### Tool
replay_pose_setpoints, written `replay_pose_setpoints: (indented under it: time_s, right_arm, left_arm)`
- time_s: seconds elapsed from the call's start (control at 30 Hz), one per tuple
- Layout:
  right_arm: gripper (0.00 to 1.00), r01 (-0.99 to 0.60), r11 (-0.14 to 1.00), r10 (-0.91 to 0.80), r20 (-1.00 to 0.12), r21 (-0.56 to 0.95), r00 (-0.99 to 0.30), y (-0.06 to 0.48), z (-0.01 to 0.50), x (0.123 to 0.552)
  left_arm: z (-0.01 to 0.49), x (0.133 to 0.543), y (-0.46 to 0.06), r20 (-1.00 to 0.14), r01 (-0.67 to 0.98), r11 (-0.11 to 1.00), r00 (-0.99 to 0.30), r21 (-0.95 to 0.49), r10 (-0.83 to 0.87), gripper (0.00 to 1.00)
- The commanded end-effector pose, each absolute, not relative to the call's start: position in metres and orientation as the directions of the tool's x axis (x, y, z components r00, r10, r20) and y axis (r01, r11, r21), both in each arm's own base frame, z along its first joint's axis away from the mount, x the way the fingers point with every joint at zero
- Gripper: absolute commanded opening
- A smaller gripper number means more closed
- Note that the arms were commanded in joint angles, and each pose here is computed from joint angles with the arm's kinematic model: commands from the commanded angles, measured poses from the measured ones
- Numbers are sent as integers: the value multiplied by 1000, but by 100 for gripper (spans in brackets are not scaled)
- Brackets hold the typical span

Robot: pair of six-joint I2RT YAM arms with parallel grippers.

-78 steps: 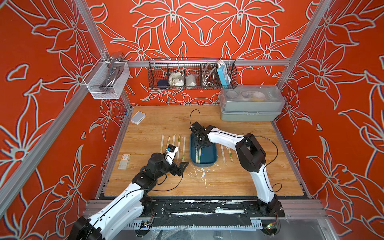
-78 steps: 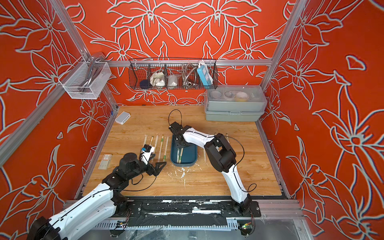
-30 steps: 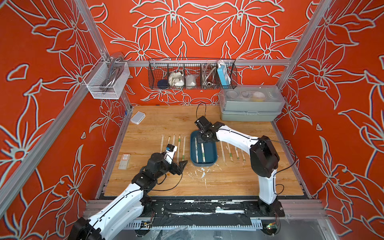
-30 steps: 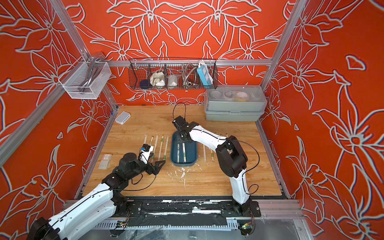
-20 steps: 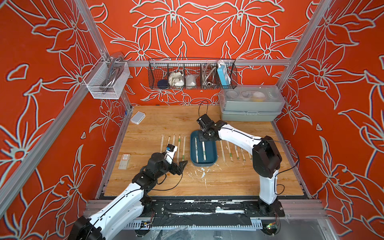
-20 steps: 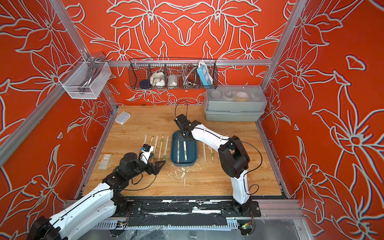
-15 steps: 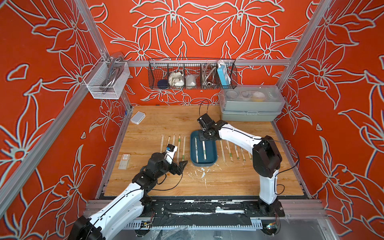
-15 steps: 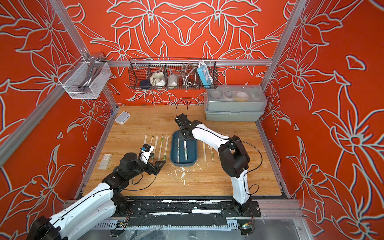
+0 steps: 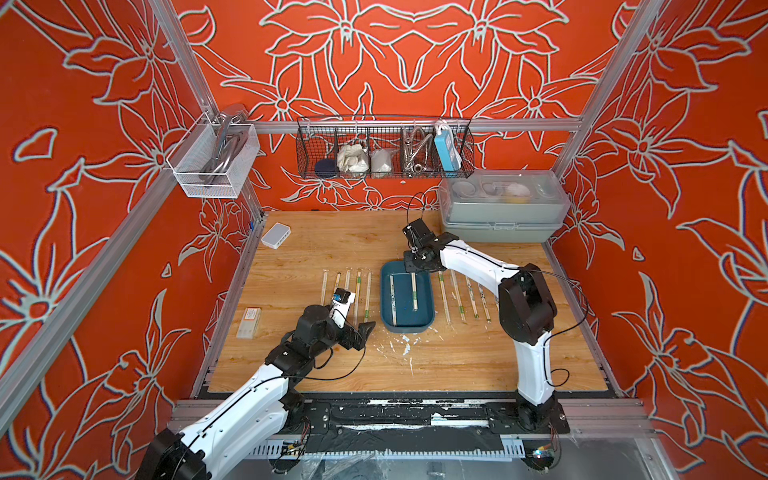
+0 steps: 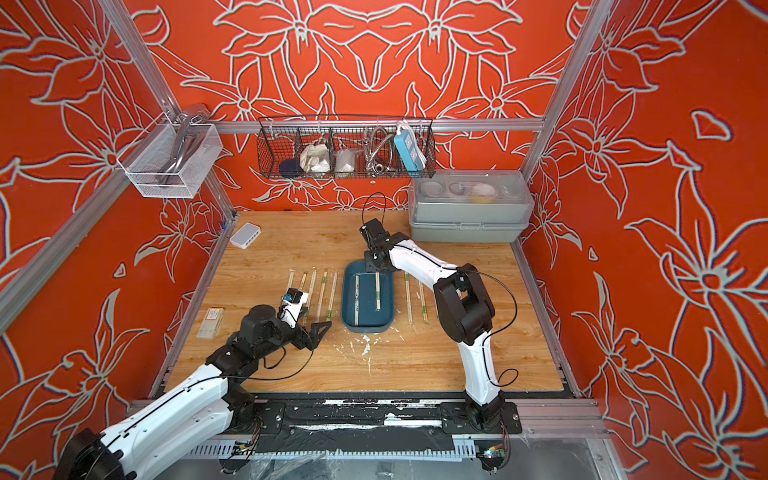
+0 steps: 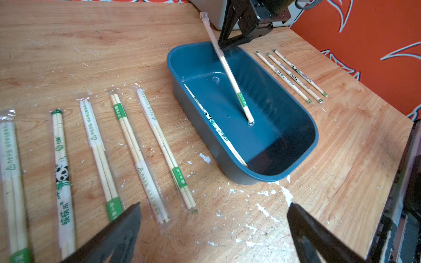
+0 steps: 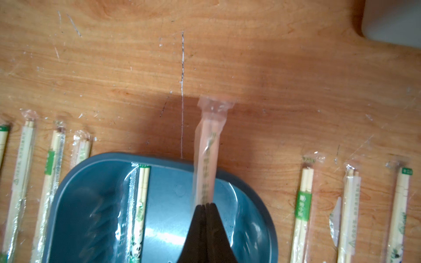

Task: Take the paired disposable chopsticks out of the storage box
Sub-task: Place the paired disposable chopsticks in the storage box.

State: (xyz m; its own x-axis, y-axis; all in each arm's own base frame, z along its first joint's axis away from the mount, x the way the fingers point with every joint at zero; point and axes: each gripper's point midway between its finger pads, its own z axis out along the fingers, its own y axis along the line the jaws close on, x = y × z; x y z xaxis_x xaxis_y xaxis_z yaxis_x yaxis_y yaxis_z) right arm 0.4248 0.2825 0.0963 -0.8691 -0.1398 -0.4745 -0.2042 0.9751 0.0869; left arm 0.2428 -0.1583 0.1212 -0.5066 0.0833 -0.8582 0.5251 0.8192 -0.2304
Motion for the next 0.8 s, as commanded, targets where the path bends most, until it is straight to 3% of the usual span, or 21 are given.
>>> replay_pose_setpoints:
  time_s: [0.0, 0.5, 0.77]
  right_arm:
    - [5, -227, 970, -155, -486, 91, -860, 288, 101, 431]
    - [42, -258, 956, -149, -524, 142, -838, 283, 122, 405]
    - [44, -274, 955, -189, -485, 111, -854, 283, 92, 400]
  left_arm:
    - [128, 246, -160, -868, 531, 818, -489, -222, 82, 100]
    - [127, 247, -161, -865, 530, 819, -495, -223, 85, 100]
    - [126, 248, -162, -863, 531, 817, -497, -224, 87, 100]
